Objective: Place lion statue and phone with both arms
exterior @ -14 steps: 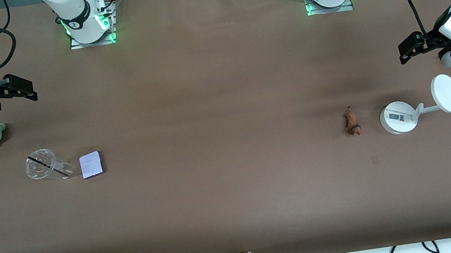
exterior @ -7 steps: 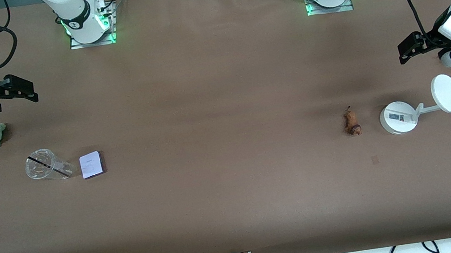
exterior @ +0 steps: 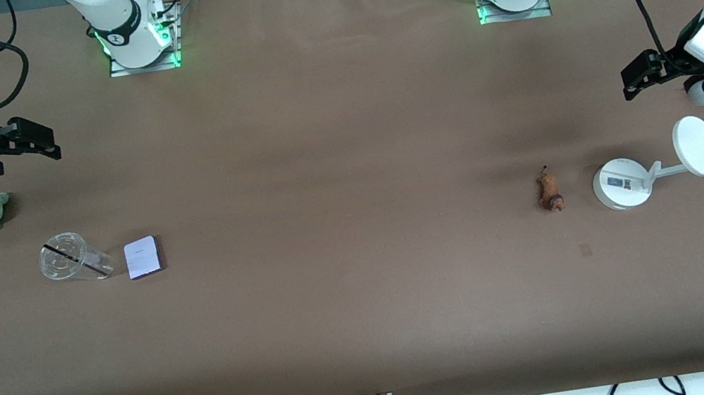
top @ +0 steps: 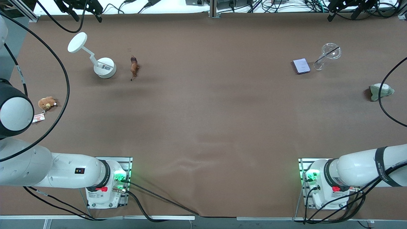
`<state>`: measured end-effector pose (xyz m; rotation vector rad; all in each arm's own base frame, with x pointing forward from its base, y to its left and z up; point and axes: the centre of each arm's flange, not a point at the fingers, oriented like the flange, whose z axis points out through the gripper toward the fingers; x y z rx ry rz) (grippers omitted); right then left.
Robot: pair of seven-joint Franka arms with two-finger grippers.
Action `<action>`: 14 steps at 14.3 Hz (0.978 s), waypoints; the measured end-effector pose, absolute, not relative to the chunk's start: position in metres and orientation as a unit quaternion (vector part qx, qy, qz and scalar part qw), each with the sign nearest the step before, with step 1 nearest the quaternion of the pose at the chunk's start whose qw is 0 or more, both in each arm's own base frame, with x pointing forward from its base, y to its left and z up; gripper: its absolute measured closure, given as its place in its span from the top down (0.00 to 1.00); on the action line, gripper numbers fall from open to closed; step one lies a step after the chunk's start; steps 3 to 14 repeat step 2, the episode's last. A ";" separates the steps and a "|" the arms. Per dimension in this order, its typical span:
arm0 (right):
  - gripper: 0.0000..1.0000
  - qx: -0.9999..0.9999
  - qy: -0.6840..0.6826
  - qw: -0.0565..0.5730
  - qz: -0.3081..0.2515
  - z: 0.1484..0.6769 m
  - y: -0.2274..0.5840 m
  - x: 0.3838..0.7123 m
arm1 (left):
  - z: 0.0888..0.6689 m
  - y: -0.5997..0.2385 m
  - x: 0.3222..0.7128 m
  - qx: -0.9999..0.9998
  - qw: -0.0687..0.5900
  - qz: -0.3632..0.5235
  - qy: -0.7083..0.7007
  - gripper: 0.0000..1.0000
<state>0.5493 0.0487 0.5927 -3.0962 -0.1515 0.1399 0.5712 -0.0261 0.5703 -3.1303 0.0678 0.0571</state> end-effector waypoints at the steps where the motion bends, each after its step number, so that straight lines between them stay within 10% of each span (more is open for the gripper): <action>1: 1.00 -0.998 -0.049 0.019 0.045 0.593 0.049 0.549 | 0.570 -0.026 0.571 -1.000 0.005 0.018 0.022 1.00; 14: 1.00 -0.998 -0.049 0.019 0.045 0.593 0.049 0.549 | 0.570 -0.026 0.571 -1.000 0.005 0.018 0.022 1.00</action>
